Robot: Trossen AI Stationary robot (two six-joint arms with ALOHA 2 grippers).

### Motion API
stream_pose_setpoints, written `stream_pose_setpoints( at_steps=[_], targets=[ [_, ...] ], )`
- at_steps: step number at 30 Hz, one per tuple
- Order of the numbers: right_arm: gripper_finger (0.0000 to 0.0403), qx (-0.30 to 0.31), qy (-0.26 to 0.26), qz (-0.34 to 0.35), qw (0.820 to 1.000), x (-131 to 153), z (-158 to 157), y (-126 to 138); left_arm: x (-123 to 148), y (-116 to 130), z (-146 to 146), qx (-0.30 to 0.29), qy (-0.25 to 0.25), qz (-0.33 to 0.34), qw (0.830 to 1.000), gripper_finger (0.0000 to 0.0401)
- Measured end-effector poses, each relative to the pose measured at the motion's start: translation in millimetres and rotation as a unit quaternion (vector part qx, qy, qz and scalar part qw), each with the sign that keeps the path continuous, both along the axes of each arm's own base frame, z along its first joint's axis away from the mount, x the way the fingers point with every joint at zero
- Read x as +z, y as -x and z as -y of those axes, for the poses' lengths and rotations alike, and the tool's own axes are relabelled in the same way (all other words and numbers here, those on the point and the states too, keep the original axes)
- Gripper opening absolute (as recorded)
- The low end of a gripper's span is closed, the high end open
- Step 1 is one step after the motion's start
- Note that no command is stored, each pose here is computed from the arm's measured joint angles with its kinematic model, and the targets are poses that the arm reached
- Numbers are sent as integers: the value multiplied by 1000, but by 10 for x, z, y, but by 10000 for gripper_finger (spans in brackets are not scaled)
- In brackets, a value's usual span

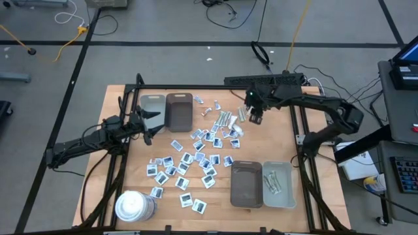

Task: Pick & Place First Aid Supplies
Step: Put the white bandage pack into the bottom gray bin

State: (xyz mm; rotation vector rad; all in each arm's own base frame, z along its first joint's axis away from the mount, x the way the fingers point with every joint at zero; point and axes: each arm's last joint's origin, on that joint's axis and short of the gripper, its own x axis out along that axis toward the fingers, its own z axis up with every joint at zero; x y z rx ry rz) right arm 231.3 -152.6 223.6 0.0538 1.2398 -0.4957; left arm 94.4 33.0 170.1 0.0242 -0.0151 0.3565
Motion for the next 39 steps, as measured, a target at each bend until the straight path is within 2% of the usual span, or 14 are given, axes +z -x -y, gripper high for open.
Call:
stream_pose_setpoints(
  at_steps=[4,8,11,13,15,22,26,34,39],
  targets=[
    [155,-111,-26,21,993,-70,134,37,0,0,0,0,0,0,1000,306],
    [155,-220,-44,63,972,-31,249,5,0,0,0,0,0,0,1000,306],
    [155,-318,-61,112,939,53,323,-17,0,0,0,0,0,0,1000,306],
    [155,-380,-72,146,911,113,366,-35,-1,0,0,0,0,0,1000,306],
    [155,-418,-72,159,892,115,407,-73,0,0,0,0,0,0,1000,306],
    [155,-491,-87,135,856,-47,454,-82,-1,0,0,0,0,0,1000,306],
    [155,-505,-96,124,849,-142,474,-107,0,0,0,0,0,0,1000,306],
    [155,-513,-125,84,845,-444,469,-204,0,0,0,0,0,0,1000,305],
    [155,-518,-150,84,838,-602,495,-282,0,0,0,0,0,0,1000,306]
  ],
)
